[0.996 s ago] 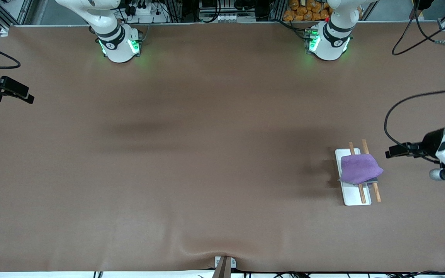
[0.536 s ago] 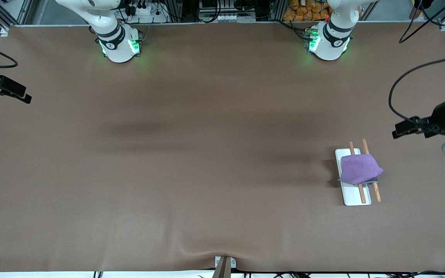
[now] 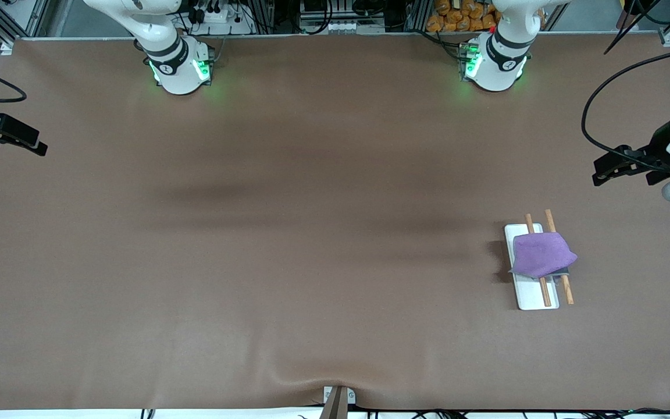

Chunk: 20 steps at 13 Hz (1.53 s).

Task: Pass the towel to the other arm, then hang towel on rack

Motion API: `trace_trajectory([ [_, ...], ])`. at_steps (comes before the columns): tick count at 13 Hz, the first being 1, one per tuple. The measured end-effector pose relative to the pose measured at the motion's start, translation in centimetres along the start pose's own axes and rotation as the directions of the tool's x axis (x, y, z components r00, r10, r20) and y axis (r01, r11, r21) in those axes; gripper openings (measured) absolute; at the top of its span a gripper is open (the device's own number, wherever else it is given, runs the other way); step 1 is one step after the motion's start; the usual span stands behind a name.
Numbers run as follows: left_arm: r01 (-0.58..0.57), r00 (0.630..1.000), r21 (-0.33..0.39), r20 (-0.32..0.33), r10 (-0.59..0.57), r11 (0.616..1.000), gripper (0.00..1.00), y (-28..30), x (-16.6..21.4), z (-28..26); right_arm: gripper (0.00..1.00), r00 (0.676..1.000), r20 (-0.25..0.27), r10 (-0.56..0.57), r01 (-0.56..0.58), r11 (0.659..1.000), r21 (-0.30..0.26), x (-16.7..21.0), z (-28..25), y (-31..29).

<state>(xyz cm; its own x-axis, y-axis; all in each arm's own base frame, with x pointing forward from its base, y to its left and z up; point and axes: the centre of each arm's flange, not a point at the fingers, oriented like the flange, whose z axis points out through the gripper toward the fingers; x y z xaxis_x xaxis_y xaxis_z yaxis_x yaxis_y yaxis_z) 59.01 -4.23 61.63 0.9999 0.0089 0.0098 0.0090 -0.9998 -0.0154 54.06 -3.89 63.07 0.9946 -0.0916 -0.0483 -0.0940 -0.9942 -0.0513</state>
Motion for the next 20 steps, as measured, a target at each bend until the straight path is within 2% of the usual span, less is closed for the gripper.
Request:
trace_trajectory([
  [20, -0.010, 0.998, 0.029, 0.057, 0.008, 1.000, 1.00, 0.9, -4.0, -2.3, 1.00, 1.000, 0.005, 0.000, 0.000, 1.000, 0.000, -0.1, 0.0, 0.0],
])
